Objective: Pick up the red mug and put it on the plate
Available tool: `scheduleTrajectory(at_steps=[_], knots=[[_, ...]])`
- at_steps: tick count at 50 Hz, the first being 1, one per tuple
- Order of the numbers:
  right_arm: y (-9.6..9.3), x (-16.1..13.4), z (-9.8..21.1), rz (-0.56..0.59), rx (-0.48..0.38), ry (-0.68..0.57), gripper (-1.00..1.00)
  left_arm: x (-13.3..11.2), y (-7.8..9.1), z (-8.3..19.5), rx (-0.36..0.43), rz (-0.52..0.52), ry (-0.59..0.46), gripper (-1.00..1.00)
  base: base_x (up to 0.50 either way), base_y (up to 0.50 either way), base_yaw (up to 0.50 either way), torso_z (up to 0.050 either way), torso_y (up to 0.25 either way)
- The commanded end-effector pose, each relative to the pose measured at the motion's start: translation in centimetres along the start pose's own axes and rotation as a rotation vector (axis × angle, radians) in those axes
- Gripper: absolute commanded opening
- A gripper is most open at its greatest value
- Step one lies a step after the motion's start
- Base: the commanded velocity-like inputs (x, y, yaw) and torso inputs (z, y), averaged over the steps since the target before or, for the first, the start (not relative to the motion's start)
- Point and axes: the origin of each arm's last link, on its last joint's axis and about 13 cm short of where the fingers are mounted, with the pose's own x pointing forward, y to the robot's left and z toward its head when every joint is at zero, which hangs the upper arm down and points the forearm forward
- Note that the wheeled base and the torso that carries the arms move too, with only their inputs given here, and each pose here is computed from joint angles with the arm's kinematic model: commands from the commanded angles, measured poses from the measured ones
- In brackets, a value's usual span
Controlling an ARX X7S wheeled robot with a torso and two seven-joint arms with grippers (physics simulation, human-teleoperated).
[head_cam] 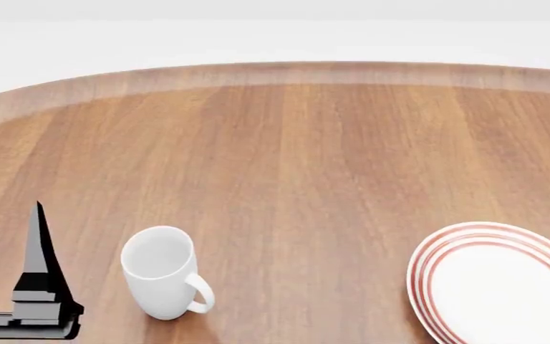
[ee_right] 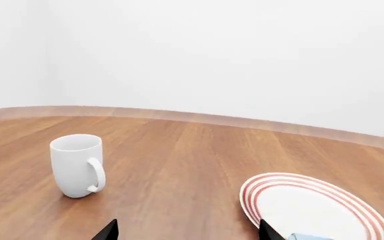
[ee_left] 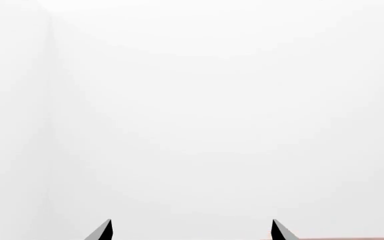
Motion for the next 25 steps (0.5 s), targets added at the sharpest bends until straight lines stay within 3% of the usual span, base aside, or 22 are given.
scheduleTrajectory(at_steps=[1,25], knots=[[0.2,-0.8,-1.6,0.002,0.002,0.014,1.00,-0.1,0.1,0.2,-0.001,0.000,-0.006,1.00,0.00,0.00,0.00,0.000,0.000],[0.5,-1.9,-3.8,0.022,0.006,0.082,1.00,0.0,0.1,0.3,-0.003,-0.003,-0.009,1.00,0.00,0.00,0.00,0.000,0.000]])
